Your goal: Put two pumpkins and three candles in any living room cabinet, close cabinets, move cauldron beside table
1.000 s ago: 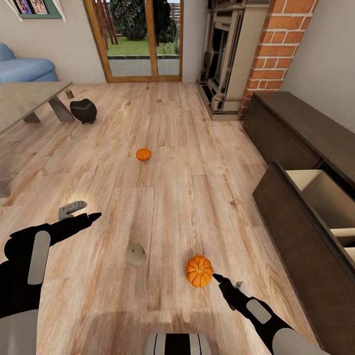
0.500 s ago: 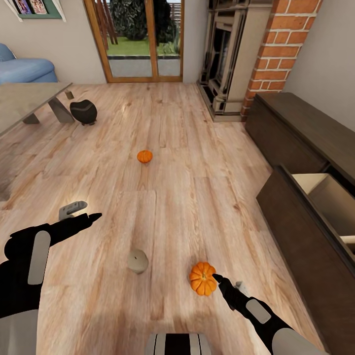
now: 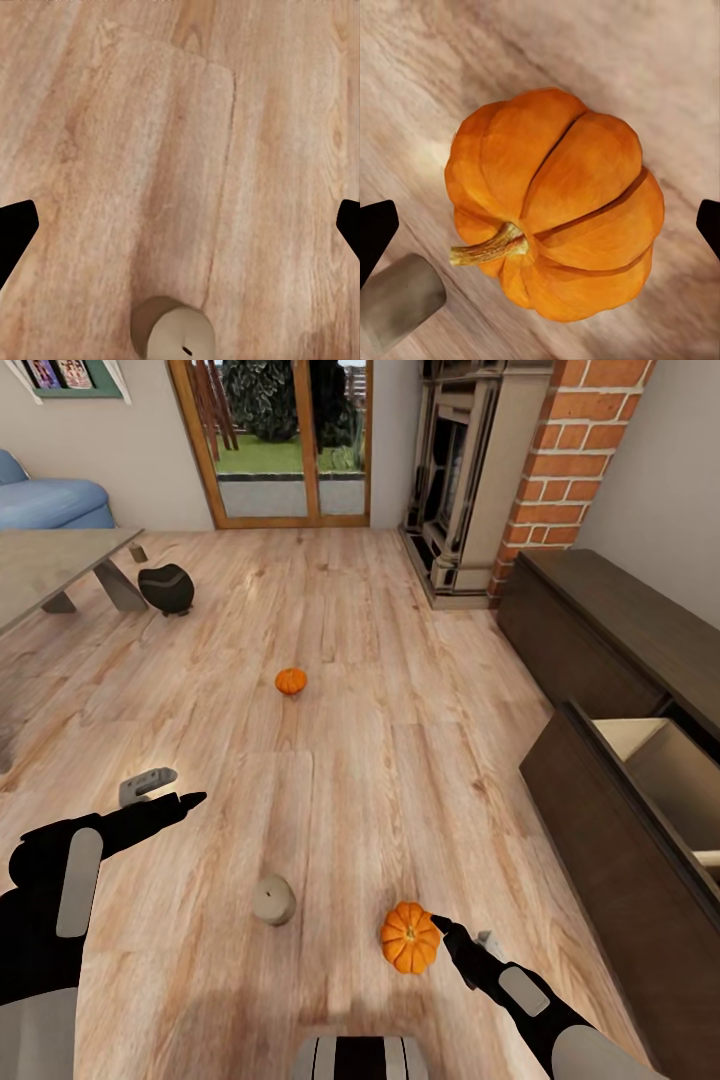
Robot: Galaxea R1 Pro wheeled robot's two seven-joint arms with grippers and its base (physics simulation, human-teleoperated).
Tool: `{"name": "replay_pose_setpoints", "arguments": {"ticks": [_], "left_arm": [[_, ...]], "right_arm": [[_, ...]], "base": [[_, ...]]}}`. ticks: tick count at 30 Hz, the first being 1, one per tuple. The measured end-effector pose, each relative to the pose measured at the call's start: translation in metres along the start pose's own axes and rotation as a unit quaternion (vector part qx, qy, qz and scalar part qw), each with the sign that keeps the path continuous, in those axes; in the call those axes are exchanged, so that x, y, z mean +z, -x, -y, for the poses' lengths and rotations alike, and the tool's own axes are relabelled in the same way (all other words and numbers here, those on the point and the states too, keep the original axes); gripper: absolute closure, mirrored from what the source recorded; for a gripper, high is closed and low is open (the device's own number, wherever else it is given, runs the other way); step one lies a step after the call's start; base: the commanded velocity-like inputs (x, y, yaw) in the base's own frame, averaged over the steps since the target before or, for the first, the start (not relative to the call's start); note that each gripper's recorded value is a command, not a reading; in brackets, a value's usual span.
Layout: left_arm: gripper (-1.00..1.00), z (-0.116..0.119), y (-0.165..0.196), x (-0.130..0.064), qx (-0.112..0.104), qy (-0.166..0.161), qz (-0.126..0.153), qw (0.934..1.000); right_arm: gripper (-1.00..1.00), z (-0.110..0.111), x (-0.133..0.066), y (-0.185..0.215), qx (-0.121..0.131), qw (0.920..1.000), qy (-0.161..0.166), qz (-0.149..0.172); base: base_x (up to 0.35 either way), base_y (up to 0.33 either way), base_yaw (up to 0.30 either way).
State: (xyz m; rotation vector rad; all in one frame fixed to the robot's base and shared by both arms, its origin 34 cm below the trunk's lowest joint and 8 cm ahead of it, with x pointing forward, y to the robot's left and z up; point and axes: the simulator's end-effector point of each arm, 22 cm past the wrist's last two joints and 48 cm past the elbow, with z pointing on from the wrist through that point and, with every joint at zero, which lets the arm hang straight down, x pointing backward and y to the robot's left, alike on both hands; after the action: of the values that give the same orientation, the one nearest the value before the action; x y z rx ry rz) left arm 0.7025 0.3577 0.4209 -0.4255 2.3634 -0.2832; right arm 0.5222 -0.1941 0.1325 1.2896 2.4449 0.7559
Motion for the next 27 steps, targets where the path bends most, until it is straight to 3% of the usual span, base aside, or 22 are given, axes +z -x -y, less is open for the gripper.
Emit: {"name": "replay_pose_setpoints", "arguments": {"ticks": [6, 27], "left_arm": [[-1.0, 0.0, 0.0, 0.0, 0.0, 0.0, 0.0, 1.0], [-1.0, -0.017, -0.033, 0.029, -0.003, 0.014, -0.033, 0.9993]], "right_arm": [[-1.0, 0.0, 0.0, 0.0, 0.0, 1.0, 0.0, 0.0], [-1.0, 0.037, 0.015, -0.017, 0.012, 0.9993, -0.03, -0.018]], "base": [[0.014, -0.003, 0.0], [0.0, 0.0, 0.0]]}}
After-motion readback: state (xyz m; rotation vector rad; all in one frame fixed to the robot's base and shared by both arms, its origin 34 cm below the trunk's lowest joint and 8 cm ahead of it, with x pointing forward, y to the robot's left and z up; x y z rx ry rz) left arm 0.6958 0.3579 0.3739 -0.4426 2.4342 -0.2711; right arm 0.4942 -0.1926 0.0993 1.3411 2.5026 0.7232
